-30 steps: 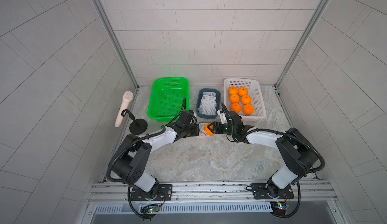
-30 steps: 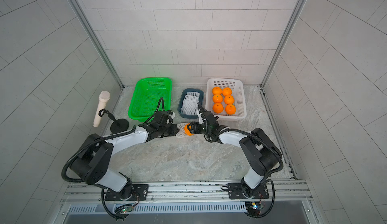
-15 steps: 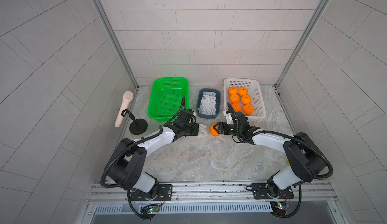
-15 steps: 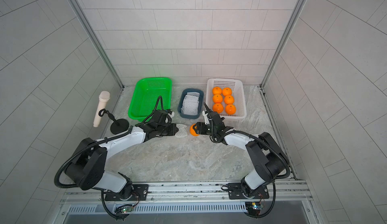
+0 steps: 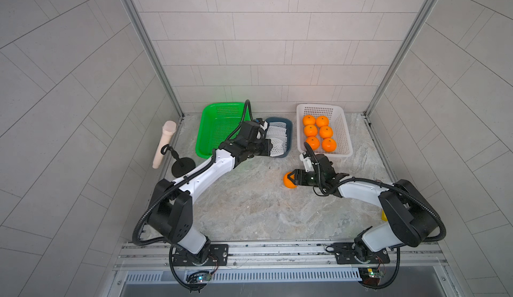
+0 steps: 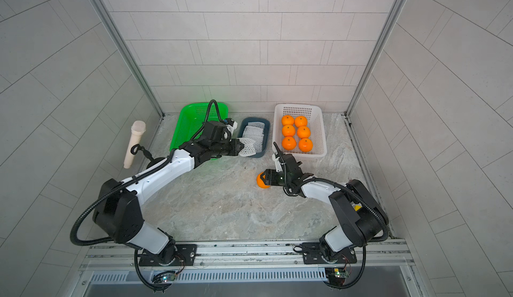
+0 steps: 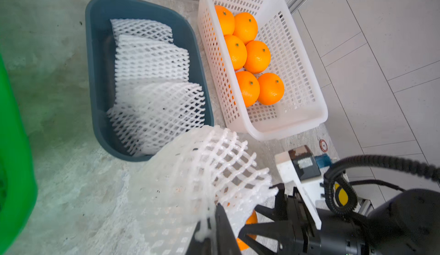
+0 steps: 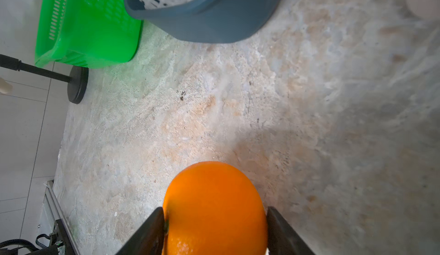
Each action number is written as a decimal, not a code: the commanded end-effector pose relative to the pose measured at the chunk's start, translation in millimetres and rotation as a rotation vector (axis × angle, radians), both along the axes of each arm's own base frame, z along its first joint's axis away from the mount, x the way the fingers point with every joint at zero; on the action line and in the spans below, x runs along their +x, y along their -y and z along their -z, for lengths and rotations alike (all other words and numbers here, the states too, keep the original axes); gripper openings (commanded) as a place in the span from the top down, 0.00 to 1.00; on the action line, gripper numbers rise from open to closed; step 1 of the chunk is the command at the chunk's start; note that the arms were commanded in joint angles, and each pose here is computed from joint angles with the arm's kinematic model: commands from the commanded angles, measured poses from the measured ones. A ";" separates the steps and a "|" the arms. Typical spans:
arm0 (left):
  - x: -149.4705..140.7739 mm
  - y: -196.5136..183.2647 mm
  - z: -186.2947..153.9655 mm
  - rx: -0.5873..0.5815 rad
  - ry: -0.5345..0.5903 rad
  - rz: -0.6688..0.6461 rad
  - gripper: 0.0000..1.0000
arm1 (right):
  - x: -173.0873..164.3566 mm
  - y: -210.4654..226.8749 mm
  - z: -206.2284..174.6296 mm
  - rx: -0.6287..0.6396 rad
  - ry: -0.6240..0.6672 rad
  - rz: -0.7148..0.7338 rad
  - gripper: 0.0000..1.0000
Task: Remove foam nets from oranges
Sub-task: Place the foam net into the storage box.
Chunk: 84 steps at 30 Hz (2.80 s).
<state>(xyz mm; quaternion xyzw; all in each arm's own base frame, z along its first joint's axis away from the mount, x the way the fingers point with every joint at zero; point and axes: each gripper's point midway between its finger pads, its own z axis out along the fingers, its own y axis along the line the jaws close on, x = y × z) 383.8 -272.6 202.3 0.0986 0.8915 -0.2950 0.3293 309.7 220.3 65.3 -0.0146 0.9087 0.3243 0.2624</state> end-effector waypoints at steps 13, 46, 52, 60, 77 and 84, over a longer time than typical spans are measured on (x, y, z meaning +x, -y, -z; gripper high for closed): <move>107.4 15.6 59.9 0.079 -0.035 -0.062 0.90 | -7.2 6.8 -10.0 0.017 0.030 0.017 0.33; 127.1 -0.6 121.4 0.564 -0.040 -0.051 0.42 | -7.7 8.0 2.4 0.013 0.004 0.030 0.32; 128.3 -4.5 113.8 0.710 0.030 -0.062 0.36 | -8.4 8.2 3.2 0.014 0.001 0.030 0.32; 132.4 -10.9 112.6 0.895 0.090 -0.079 0.33 | -7.2 7.2 4.8 0.015 -0.004 0.031 0.32; 150.4 10.0 116.9 1.024 0.236 -0.050 0.32 | -4.7 6.0 11.7 0.008 -0.019 0.029 0.32; 150.4 28.3 113.4 1.074 0.321 -0.027 0.32 | -3.3 4.3 15.0 0.009 -0.028 0.026 0.32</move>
